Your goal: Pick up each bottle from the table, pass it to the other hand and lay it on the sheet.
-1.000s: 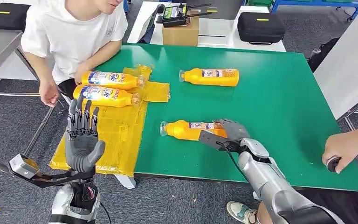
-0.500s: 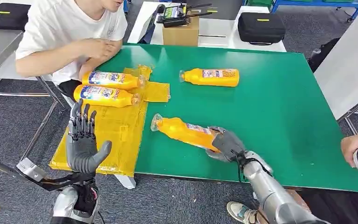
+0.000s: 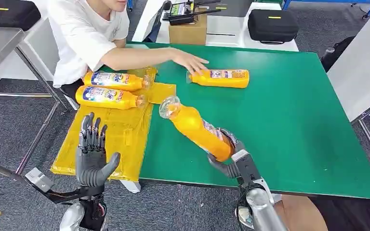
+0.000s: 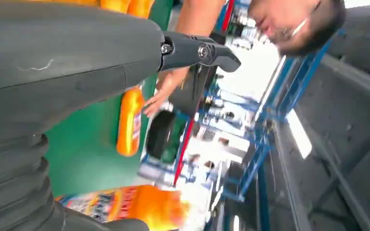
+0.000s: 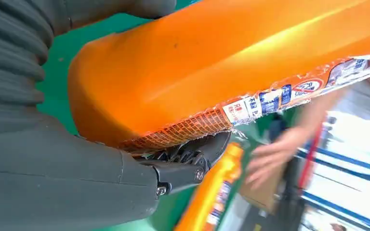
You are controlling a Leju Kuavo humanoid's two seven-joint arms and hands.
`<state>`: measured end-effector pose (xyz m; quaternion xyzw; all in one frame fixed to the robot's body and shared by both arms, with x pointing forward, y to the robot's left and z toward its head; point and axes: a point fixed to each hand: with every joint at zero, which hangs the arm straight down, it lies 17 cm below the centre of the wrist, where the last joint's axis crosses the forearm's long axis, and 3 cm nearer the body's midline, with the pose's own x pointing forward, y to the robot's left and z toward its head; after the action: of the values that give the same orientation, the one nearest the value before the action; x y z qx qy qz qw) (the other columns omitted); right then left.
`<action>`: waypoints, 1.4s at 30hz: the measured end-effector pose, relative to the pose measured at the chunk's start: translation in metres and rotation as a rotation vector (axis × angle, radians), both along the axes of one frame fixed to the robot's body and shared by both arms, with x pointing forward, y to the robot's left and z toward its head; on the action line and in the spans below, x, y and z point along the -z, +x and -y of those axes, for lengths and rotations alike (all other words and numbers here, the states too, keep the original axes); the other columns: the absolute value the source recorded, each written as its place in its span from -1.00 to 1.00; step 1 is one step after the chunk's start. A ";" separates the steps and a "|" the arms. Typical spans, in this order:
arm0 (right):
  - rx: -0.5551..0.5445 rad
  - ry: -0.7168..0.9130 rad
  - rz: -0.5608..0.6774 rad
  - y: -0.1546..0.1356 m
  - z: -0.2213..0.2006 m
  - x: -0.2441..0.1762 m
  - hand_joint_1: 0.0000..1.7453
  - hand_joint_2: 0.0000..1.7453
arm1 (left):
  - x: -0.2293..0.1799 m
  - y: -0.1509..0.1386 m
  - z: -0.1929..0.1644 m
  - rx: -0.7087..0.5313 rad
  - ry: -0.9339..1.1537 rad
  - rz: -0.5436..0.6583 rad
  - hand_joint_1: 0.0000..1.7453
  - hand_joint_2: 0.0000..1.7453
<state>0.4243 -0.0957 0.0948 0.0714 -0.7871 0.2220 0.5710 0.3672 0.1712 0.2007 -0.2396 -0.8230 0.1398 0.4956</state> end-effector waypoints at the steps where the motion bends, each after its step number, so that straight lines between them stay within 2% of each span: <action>1: -0.008 0.011 0.015 -0.004 -0.002 -0.005 1.00 1.00 | 0.000 -0.003 0.008 0.038 0.001 0.005 -1.00 1.00; 7: -0.094 0.018 0.091 -0.025 -0.027 -0.024 1.00 1.00 | -0.002 -0.026 0.063 0.257 -0.003 0.045 -1.00 1.00; 13: -0.181 -0.061 0.149 -0.048 -0.058 -0.020 1.00 1.00 | -0.005 -0.040 0.101 0.400 0.023 0.059 -1.00 1.00; 17: -0.212 -0.064 0.158 -0.056 -0.070 -0.019 1.00 1.00 | -0.005 -0.047 0.123 0.397 0.153 0.101 -1.00 1.00; 25: -0.259 -0.057 0.170 -0.063 -0.093 -0.025 1.00 1.00 | -0.003 -0.052 0.148 0.400 0.265 0.119 -1.00 1.00; 28: -0.267 -0.040 0.177 -0.064 -0.101 -0.032 1.00 1.00 | 0.009 -0.046 0.153 0.387 0.306 0.068 -1.00 1.00; 34: -0.273 0.003 0.187 -0.069 -0.115 -0.043 1.00 1.00 | 0.030 -0.033 0.158 0.469 0.209 -0.078 -1.00 1.00; 40: -0.281 0.019 0.197 -0.072 -0.123 -0.049 1.00 1.00 | 0.041 -0.029 0.159 0.480 0.205 -0.117 -1.00 1.00; 42: -0.283 0.023 0.195 -0.073 -0.124 -0.049 1.00 1.00 | 0.045 -0.025 0.157 0.435 0.243 -0.124 -1.00 1.00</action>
<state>0.3513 0.0281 0.1439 0.1661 -0.8235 0.2969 0.4539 0.3425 0.0147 0.1554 -0.3408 -0.7308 -0.0554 0.5888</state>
